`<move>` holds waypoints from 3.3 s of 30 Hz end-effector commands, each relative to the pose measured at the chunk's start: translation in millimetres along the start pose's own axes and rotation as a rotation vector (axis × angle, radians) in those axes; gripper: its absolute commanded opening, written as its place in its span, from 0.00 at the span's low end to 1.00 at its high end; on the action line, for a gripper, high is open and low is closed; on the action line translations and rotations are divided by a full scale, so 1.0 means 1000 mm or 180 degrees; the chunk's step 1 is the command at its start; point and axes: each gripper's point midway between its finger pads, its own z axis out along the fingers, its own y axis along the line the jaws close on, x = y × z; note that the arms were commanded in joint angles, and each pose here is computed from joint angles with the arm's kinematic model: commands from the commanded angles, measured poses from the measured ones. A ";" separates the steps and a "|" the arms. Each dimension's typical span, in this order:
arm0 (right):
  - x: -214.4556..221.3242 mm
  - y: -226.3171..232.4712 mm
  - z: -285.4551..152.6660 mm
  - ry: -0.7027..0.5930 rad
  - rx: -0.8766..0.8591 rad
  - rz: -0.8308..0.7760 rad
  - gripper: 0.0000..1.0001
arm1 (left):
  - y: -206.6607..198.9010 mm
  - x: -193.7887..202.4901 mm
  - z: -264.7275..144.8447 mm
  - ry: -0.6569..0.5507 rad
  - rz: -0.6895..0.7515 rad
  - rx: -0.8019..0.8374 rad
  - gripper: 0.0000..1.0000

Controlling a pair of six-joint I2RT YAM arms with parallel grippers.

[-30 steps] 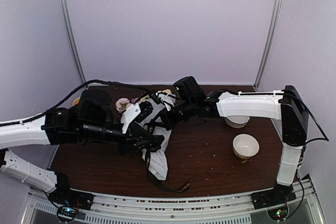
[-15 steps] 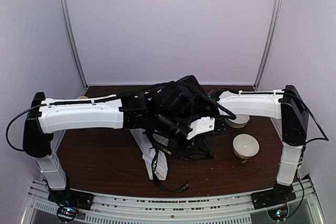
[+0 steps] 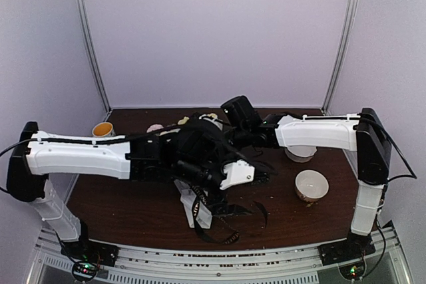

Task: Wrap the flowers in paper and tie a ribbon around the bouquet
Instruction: Place the left side of the half-tied ribbon at the center of the board, then pass from the right arm to the left, then adjust the half-tied ribbon on the folded bouquet.

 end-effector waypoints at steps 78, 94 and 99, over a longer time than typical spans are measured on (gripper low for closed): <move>0.033 -0.020 0.068 0.0163 0.0286 0.0590 0.34 | 0.067 0.228 -0.128 -0.0636 -0.2273 -0.2429 0.00; 0.034 -0.029 0.080 0.0184 0.0434 0.0524 0.25 | 0.065 0.231 -0.132 -0.0656 -0.2297 -0.2482 0.00; 0.035 -0.020 0.088 0.0234 0.0239 0.0543 0.21 | 0.065 0.231 -0.132 -0.0654 -0.2305 -0.2489 0.00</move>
